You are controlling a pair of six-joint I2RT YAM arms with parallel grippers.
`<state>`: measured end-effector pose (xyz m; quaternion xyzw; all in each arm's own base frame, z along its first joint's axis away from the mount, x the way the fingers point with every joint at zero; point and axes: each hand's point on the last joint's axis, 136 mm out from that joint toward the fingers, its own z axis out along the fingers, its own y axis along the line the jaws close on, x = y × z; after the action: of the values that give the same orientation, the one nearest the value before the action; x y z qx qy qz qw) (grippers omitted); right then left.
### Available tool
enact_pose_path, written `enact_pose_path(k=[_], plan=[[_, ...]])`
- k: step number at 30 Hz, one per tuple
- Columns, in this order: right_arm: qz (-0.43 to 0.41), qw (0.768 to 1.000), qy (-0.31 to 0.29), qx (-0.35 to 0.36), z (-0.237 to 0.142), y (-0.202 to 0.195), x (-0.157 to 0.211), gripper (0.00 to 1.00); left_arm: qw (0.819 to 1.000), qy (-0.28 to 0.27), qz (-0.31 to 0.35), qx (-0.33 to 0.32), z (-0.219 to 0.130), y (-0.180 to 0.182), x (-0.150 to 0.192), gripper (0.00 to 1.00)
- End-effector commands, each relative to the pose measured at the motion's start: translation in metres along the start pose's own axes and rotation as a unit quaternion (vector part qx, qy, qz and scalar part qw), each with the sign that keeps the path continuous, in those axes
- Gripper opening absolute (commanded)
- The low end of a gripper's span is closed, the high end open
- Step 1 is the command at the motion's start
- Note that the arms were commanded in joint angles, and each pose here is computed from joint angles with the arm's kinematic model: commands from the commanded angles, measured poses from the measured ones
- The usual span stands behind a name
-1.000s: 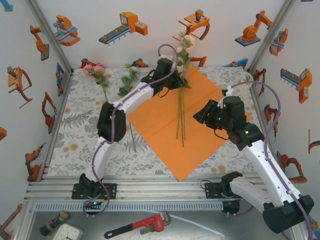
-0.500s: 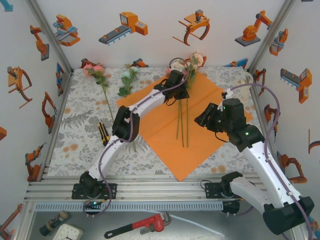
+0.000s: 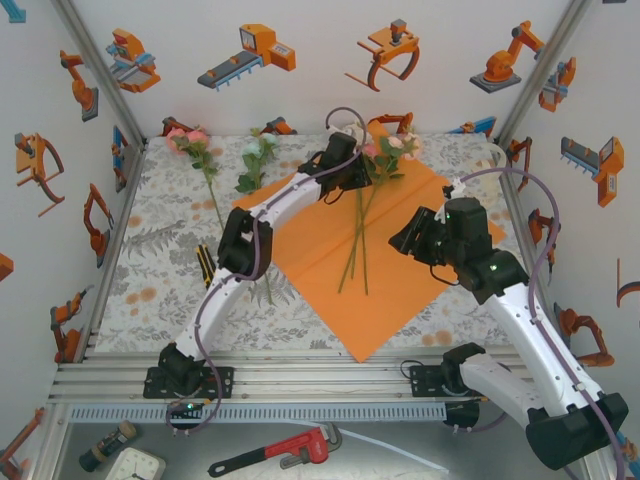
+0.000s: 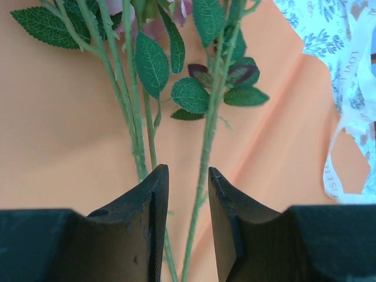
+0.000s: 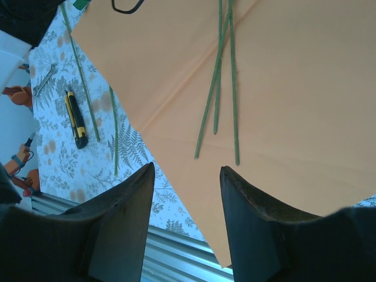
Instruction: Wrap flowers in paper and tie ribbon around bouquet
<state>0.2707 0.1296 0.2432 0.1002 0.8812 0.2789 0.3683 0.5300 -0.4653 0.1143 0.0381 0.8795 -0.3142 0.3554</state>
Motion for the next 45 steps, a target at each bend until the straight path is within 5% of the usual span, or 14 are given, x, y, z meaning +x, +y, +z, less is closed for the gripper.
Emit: enact_pose_path(k=[1,5,11,21,27,45], plan=[[0.000,1.000,-0.010,0.006,-0.004,-0.002,-0.003,0.48,0.995,-0.087,0.037,0.026,-0.081,-0.041,-0.081,0.36],[0.008,1.000,-0.010,0.003,-0.001,-0.002,-0.001,0.48,0.988,-0.120,0.084,-0.056,-0.130,0.000,-0.114,0.36],[0.019,1.000,-0.001,-0.005,0.008,-0.001,0.001,0.48,0.958,-0.100,0.131,-0.233,-0.175,0.117,-0.133,0.35],[0.034,0.999,0.011,-0.003,0.019,-0.002,0.004,0.48,0.941,-0.005,0.067,-0.332,-0.175,0.263,-0.097,0.35],[0.037,0.999,0.014,0.002,0.020,-0.005,0.006,0.48,0.959,0.015,0.016,-0.282,-0.150,0.289,-0.079,0.43],[0.039,0.999,0.018,0.011,0.020,-0.010,0.011,0.48,0.961,0.075,-0.001,-0.267,-0.109,0.310,-0.041,0.42]])
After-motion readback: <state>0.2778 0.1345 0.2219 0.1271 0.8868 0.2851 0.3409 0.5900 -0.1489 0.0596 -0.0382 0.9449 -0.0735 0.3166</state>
